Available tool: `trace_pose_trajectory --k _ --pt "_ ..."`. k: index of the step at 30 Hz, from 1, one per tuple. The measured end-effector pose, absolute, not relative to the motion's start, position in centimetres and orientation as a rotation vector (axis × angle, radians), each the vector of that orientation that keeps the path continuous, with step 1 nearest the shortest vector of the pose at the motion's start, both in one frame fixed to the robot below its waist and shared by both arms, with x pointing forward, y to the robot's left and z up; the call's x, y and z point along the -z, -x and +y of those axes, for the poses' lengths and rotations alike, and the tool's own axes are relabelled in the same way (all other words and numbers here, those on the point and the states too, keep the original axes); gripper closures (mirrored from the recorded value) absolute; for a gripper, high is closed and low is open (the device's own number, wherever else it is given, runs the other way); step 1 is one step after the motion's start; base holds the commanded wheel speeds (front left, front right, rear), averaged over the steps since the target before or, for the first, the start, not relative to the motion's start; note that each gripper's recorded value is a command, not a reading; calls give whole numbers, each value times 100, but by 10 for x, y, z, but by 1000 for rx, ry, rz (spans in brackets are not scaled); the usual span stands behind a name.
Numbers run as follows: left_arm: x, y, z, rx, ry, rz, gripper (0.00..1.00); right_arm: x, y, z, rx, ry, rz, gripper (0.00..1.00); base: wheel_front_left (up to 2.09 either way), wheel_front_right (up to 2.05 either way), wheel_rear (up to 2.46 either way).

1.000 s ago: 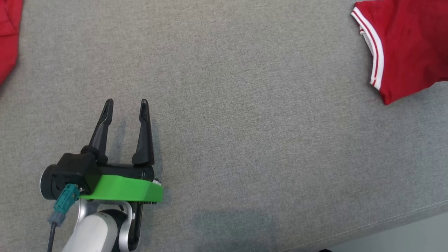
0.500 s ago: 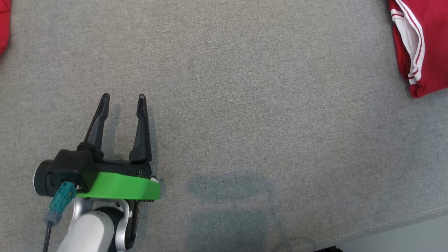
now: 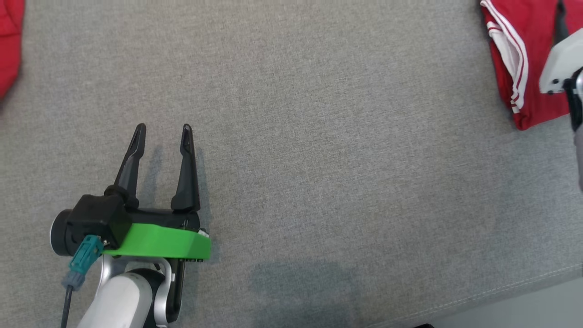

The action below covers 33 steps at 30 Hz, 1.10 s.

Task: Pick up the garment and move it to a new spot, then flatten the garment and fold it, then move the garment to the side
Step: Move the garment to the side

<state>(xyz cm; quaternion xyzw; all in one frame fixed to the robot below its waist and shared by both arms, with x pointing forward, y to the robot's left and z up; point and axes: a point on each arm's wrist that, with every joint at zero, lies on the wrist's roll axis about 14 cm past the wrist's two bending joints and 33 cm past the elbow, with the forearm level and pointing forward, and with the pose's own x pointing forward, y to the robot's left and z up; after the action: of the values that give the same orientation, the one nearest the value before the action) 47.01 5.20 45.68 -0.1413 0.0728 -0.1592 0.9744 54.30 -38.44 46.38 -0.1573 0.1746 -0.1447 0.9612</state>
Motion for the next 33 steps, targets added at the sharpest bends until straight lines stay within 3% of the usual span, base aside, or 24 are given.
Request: trace_pose_trajectory --k 14,23,33 --pt "-503 -450 70 259 325 19 0 -561 -549 -292 89 272 46 0 0 0 0" --pt "-526 -423 120 100 304 -48 0 -605 -493 -242 -44 167 -167 0 0 0 0" --pt "-528 -389 142 39 280 -54 0 -603 -439 -197 -129 38 -224 0 0 0 0"
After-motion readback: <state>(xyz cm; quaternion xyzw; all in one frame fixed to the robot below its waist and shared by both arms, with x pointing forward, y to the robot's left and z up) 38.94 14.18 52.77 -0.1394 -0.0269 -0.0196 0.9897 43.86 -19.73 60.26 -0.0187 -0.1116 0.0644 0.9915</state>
